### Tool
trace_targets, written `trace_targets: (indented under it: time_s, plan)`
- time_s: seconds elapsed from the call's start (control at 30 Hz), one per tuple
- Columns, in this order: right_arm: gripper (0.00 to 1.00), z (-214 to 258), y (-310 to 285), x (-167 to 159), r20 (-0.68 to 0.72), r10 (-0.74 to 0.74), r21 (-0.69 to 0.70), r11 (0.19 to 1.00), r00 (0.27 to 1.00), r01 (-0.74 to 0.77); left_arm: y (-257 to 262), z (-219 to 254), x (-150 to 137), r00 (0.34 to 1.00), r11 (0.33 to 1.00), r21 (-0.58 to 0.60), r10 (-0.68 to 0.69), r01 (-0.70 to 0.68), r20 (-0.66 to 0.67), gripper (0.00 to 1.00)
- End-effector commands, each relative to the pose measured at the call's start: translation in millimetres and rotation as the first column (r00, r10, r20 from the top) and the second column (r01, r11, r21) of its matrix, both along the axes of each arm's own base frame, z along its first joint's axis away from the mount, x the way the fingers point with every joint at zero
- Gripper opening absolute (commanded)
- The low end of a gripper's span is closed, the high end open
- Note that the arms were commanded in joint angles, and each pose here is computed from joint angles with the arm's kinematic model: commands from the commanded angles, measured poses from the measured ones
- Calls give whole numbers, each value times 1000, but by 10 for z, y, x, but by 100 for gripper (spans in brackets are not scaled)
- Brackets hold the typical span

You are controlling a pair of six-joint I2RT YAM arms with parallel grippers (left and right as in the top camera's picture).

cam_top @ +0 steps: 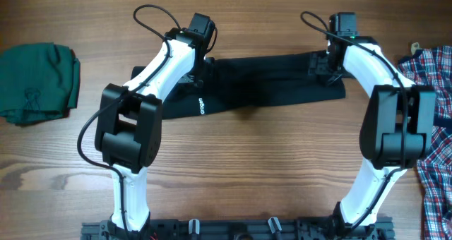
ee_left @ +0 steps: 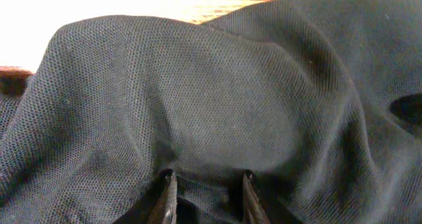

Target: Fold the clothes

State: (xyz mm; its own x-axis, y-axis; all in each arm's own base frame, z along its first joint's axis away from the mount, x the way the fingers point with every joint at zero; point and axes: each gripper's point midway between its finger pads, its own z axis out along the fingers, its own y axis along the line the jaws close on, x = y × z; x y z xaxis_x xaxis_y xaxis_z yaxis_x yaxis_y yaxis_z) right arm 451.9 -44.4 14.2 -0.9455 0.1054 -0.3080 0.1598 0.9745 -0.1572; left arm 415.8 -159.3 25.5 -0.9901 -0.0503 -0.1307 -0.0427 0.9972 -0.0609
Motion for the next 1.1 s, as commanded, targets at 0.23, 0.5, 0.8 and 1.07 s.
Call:
trace_targets:
  time_s: [0.23, 0.5, 0.8, 1.07]
  plan:
    - [95, 114, -778, 56, 39, -10, -104, 995, 999, 14, 96, -97, -25, 1000, 999, 31, 14, -13, -21, 33]
    - [99, 195, -1118, 75, 61, -21, -183, 983, 998, 32, 508, 5, 192, 998, 998, 39, 57, -59, 31, 32]
    - [100, 730, -958, 336, 147, 34, -60, 998, 989, -25, 752, 1090, 273, 952, 968, -85, 250, -238, 176, 42]
    - [100, 721, 61, 132, 107, 190, 347, 913, 976, -216, 935, 469, -301, 927, 932, 1, 360, -362, -108, 42]
